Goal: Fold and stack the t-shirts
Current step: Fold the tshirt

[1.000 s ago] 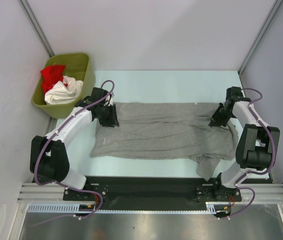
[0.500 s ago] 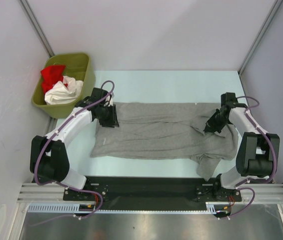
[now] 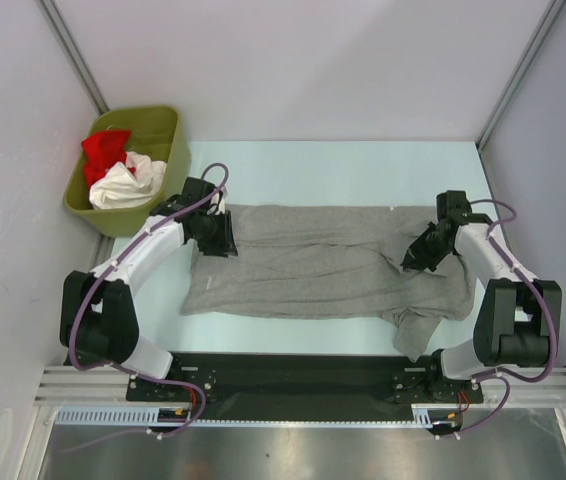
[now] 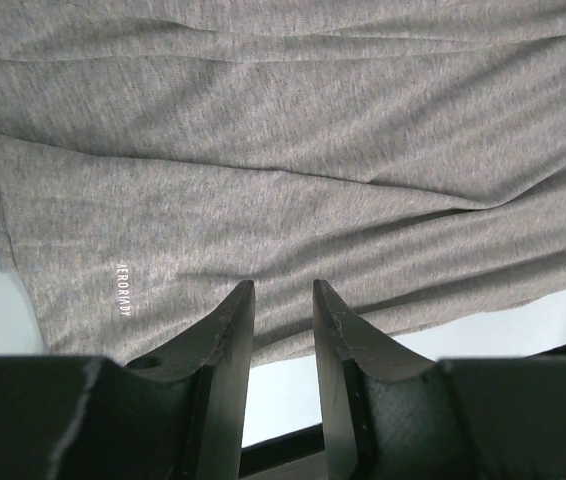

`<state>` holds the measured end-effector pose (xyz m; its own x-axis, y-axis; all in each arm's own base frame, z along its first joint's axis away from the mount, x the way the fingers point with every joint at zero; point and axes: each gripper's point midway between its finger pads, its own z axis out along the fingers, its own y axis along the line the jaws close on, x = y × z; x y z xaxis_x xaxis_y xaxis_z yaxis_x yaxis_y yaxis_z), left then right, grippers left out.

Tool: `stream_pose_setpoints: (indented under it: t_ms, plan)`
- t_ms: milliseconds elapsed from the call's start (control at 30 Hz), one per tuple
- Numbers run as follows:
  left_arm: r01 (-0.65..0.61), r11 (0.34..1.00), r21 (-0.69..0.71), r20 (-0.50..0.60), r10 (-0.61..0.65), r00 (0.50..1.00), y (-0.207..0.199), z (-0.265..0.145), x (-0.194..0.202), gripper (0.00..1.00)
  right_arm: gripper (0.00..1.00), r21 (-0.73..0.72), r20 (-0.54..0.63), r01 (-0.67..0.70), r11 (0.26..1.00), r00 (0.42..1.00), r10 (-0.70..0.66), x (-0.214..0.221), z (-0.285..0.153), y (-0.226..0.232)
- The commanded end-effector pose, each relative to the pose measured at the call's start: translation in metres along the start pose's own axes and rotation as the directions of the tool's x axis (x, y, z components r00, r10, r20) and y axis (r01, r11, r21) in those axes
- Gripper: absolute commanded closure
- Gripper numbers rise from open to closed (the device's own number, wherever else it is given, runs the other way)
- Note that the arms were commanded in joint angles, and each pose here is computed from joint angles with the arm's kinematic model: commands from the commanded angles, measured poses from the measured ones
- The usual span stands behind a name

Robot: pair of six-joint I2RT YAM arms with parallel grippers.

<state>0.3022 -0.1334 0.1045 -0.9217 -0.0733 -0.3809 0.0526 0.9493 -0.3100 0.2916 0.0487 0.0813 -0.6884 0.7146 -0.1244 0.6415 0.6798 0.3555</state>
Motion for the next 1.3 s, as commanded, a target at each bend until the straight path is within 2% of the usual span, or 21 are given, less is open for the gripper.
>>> stream_pose_setpoints:
  t_ms: [0,100,200,267,300,400,467,500,533,567,633,700,767,800,833,900,933,1000,1033,1133,1267]
  plan:
    - [-0.008,1.000,0.028,0.036,0.007,0.999,-0.004,-0.006,-0.005,0.65,0.90,-0.025,-0.046,-0.026,0.999,0.999,0.024,0.018,0.004,0.005]
    - [-0.003,1.000,0.027,0.033,0.002,0.999,-0.003,-0.004,-0.005,0.65,0.89,-0.053,-0.100,-0.051,0.997,0.994,0.046,0.030,0.006,0.009]
    - [0.000,0.999,0.041,0.034,-0.001,0.999,-0.006,-0.003,-0.005,0.65,0.84,-0.053,-0.127,-0.048,0.997,0.991,0.041,0.038,0.000,0.006]
    - [0.004,0.998,0.059,0.034,-0.006,0.999,-0.008,0.001,-0.006,0.64,0.73,-0.057,-0.120,-0.029,0.998,0.993,0.022,0.038,-0.005,0.006]
    - [0.005,0.996,0.093,0.026,-0.007,1.000,-0.014,0.002,-0.005,0.63,0.61,-0.038,-0.117,-0.025,0.999,0.993,0.020,0.034,-0.009,-0.003]
    - [-0.009,0.980,0.201,0.038,0.002,0.999,-0.038,0.008,-0.009,0.59,0.42,-0.031,-0.034,-0.046,0.998,0.998,0.045,0.002,-0.026,-0.019]
    - [-0.017,0.957,0.289,0.041,0.005,0.999,-0.065,0.016,-0.012,0.59,0.40,-0.019,0.042,-0.019,1.000,0.999,0.020,-0.020,-0.034,-0.030]
    - [-0.020,0.928,0.373,0.020,0.014,1.000,-0.085,0.016,-0.009,0.60,0.40,0.007,0.113,-0.035,0.999,0.993,0.034,-0.040,-0.034,-0.041]
    - [-0.070,0.892,0.447,0.056,0.050,0.997,-0.114,0.019,-0.013,0.62,0.41,0.016,0.132,-0.035,0.999,0.991,0.033,-0.047,-0.031,-0.047]
    - [-0.015,0.881,0.473,0.003,0.016,1.000,-0.126,0.033,-0.006,0.63,0.43,0.024,0.140,-0.044,0.999,0.989,0.040,-0.049,-0.026,-0.055]
    - [-0.030,0.817,0.576,-0.009,0.043,0.999,-0.177,0.035,-0.002,0.69,0.51,0.031,0.200,-0.050,0.998,0.979,0.043,-0.068,-0.018,-0.067]
    - [-0.047,0.791,0.610,-0.024,0.077,0.997,-0.209,0.048,0.003,0.71,0.62,0.041,0.255,0.013,0.999,0.967,-0.023,-0.081,-0.013,-0.077]
    - [-0.092,0.751,0.654,-0.005,0.126,0.992,-0.253,0.045,0.013,0.71,0.58,0.041,0.332,0.095,0.995,0.938,-0.104,-0.100,-0.014,-0.083]
    - [-0.086,0.753,0.652,-0.029,0.138,0.990,-0.263,0.059,0.021,0.69,0.49,0.001,0.330,0.132,0.991,0.936,-0.126,-0.098,-0.011,-0.080]
    - [-0.090,0.743,0.663,-0.040,0.155,0.987,-0.280,0.061,0.034,0.65,0.45,-0.013,0.339,0.153,0.988,0.930,-0.140,-0.101,-0.009,-0.081]
    - [-0.110,0.738,0.665,-0.016,0.162,0.987,-0.302,0.067,0.034,0.64,0.34,-0.045,0.345,0.225,0.973,0.918,-0.196,-0.106,-0.006,-0.077]
    - [-0.102,0.746,0.658,-0.043,0.173,0.984,-0.310,0.080,0.047,0.64,0.34,-0.044,0.317,0.228,0.973,0.927,-0.203,-0.104,0.002,-0.081]
    - [-0.107,0.746,0.658,-0.023,0.162,0.987,-0.326,0.088,0.043,0.64,0.33,-0.040,0.282,0.265,0.964,0.928,-0.243,-0.099,0.008,-0.084]
    - [-0.083,0.760,0.644,-0.058,0.156,0.986,-0.328,0.104,0.052,0.64,0.32,-0.045,0.277,0.280,0.959,0.926,-0.258,-0.097,0.009,-0.084]
    - [-0.069,0.745,0.663,-0.045,0.131,0.990,-0.350,0.112,0.046,0.64,0.32,-0.039,0.282,0.321,0.946,0.912,-0.298,-0.095,0.009,-0.088]
    - [-0.025,0.768,0.640,-0.067,0.089,0.994,-0.364,0.139,0.051,0.64,0.33,-0.050,0.290,0.303,0.952,0.916,-0.277,-0.103,0.010,-0.092]
